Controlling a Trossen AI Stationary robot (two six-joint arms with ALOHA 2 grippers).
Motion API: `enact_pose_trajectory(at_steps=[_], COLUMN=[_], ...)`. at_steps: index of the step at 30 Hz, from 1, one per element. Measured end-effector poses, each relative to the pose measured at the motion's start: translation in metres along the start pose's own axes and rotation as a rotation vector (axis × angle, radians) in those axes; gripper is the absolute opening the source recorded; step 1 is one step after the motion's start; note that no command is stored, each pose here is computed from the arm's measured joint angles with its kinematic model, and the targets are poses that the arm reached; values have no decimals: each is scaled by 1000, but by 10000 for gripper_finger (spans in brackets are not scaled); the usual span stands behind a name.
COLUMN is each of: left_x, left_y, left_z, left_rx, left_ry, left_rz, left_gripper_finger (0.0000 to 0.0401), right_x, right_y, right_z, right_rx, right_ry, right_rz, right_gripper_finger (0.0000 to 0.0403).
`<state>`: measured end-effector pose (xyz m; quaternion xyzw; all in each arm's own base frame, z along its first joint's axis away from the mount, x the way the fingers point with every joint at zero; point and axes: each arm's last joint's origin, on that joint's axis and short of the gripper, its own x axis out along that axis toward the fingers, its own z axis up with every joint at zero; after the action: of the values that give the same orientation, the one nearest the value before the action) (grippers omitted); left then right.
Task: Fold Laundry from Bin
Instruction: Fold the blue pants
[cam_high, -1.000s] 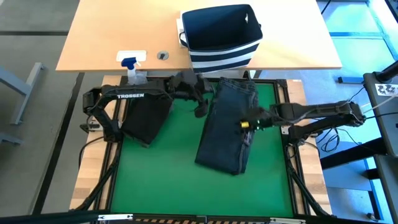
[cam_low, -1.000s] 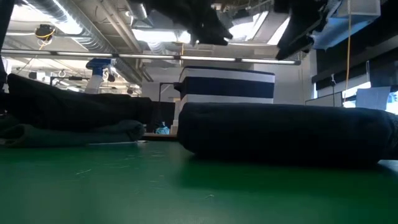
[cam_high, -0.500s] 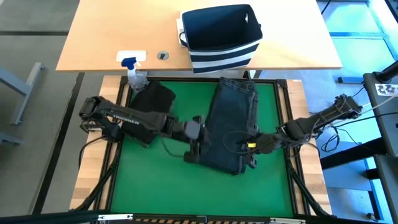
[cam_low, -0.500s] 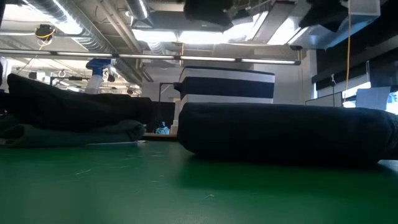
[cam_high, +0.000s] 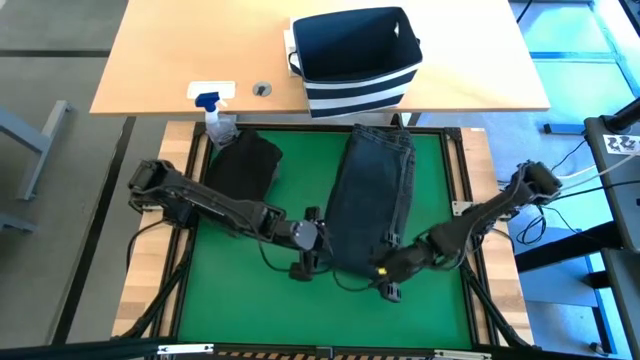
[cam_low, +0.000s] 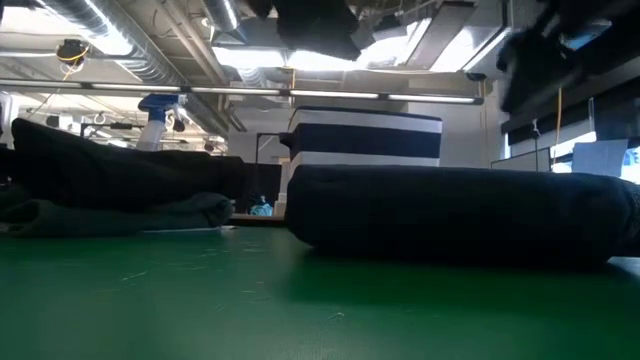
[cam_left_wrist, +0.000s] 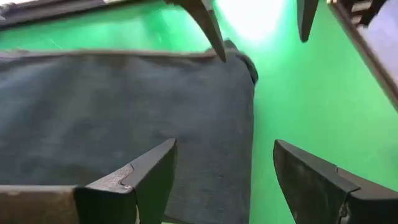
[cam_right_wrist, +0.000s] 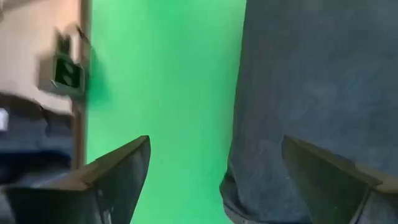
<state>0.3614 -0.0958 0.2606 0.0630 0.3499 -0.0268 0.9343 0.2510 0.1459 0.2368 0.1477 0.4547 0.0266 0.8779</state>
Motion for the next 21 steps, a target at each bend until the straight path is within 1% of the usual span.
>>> enact_pose_trajectory(at_steps=[3,7,10,13,16,17,21], left_x=[18,47,63,72,82,86,100], left_y=[-3,-11,-17,-17,-13,-12,-10], left_z=[-10,-25,-36,-43,-51,-54,-64], left_rx=[13,47,95,101,113,121,129], left_ry=[54,112,166,192,226,239,285], left_rz=[-10,-44,-35,-13,54,61,30], left_gripper_finger=[259,259,259,259,259,259,259], right_x=[14,24,27,30,38,41,55], right_y=[3,-1,-5,-7,-7,-7,-9], right_z=[-11,-21,-26,-29,-31,-32,-37], right_rx=[-23,8,24,18,3,-10,-63], right_ry=[77,165,215,239,252,257,286], right_rz=[-38,-112,-165,-191,-202,-205,-244], right_gripper_finger=[362,354,346,340,336,336,335])
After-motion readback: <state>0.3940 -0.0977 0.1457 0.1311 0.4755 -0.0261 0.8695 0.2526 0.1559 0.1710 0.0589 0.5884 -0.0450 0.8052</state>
